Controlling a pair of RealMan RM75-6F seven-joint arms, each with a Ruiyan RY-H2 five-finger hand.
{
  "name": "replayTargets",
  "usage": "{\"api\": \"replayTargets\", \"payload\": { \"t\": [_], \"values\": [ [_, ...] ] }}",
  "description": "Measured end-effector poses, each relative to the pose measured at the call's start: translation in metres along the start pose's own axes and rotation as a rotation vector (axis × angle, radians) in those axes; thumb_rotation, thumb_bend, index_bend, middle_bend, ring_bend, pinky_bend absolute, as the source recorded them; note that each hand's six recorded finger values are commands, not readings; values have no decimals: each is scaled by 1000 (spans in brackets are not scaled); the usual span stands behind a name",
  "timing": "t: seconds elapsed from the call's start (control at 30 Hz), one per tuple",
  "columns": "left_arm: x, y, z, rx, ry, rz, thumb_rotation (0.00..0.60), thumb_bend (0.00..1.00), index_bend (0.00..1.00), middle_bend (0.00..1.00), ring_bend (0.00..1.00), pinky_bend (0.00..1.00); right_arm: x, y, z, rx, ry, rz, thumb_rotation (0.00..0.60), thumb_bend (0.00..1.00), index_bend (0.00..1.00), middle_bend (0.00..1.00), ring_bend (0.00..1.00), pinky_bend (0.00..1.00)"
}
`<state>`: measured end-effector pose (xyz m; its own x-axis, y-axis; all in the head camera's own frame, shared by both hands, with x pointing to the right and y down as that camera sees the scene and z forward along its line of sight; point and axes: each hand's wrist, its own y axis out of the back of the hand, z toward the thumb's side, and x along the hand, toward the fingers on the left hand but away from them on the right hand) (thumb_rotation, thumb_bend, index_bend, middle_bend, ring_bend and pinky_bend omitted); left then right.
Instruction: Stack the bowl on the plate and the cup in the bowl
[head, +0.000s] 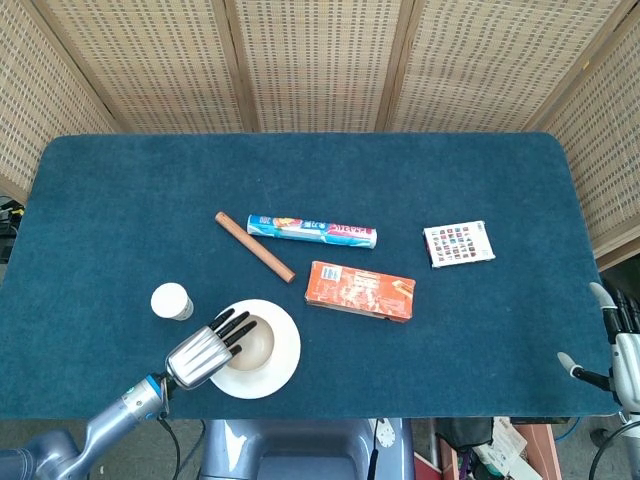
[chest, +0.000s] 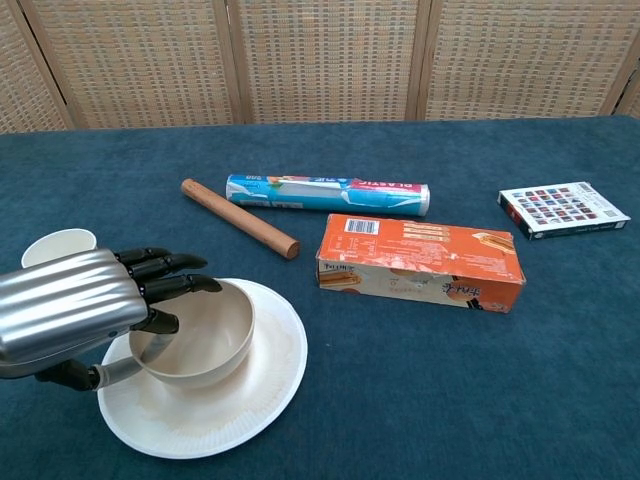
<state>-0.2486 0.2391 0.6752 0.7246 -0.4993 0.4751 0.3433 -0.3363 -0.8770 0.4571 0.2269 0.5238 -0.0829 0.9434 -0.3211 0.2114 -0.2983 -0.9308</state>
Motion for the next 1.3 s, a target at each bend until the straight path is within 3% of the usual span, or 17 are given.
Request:
{"api": "replayTargets", "payload": {
  "t": [0.23,0.5,0.9,1.3],
  "values": [
    [-3,7,-4,-19,4,10,600,359,433,1,0,51,0,1,0,-2,-1,-7,600,142,0,0,0,0],
    [-20,31,-29,-86,64,58,600,228,343,0,0,35,0,1,0,-3,3,-9,600,142,0,0,0,0],
    [-51,54,-81,-123,220,117,600,209,338,0,0,32,0,-2,2,0,5,0,600,142,0,0,0,0],
    [-75,30,-138,-129,394,47,600,220,382,0,0,40,0,-4,5,7,9,9,600,142,0,0,0,0]
  ]
}}
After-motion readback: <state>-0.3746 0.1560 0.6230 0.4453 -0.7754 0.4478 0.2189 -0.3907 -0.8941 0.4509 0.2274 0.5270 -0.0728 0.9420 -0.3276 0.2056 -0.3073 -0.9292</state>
